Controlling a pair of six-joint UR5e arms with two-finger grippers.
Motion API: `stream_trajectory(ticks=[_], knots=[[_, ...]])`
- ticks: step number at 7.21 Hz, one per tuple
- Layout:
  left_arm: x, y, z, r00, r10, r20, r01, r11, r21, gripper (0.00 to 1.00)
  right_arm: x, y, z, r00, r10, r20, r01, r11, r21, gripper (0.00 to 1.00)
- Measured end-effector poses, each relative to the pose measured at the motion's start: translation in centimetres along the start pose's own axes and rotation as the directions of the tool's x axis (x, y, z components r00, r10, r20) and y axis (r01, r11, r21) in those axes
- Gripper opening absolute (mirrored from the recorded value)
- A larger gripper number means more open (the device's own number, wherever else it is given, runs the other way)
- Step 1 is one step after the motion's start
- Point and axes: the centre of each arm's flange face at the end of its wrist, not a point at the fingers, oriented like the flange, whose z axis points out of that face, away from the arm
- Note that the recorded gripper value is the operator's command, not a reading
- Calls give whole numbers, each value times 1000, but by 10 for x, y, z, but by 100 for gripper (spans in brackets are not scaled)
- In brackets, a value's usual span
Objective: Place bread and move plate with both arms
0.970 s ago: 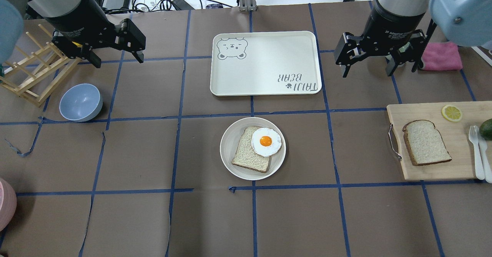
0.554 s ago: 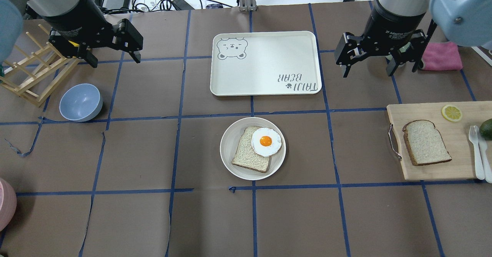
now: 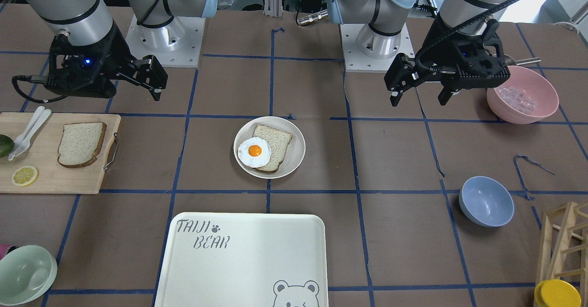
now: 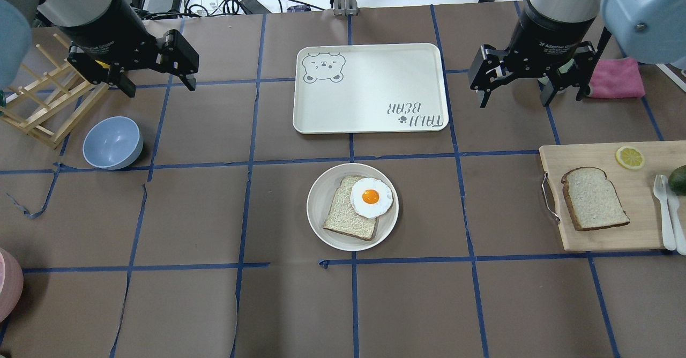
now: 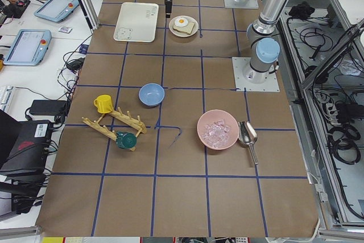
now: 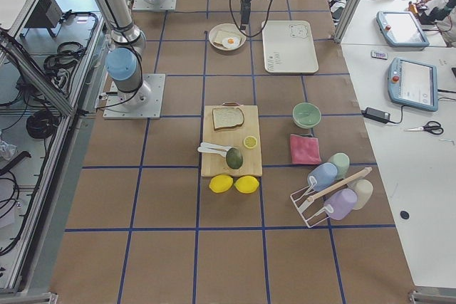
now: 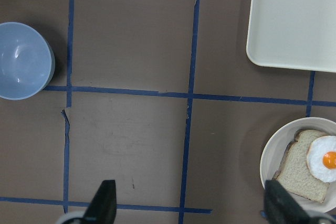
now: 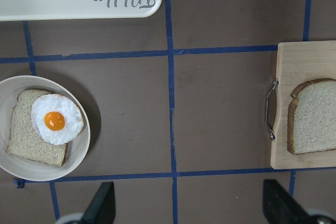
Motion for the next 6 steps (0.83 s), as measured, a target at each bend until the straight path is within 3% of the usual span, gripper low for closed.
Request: stream_trajectory(ticks=[6], knots=[[-1,1,-5,1000,3,-2,-3,1000,11,100,5,-2,1,1000,8,-10,-8,1000,-4,100]])
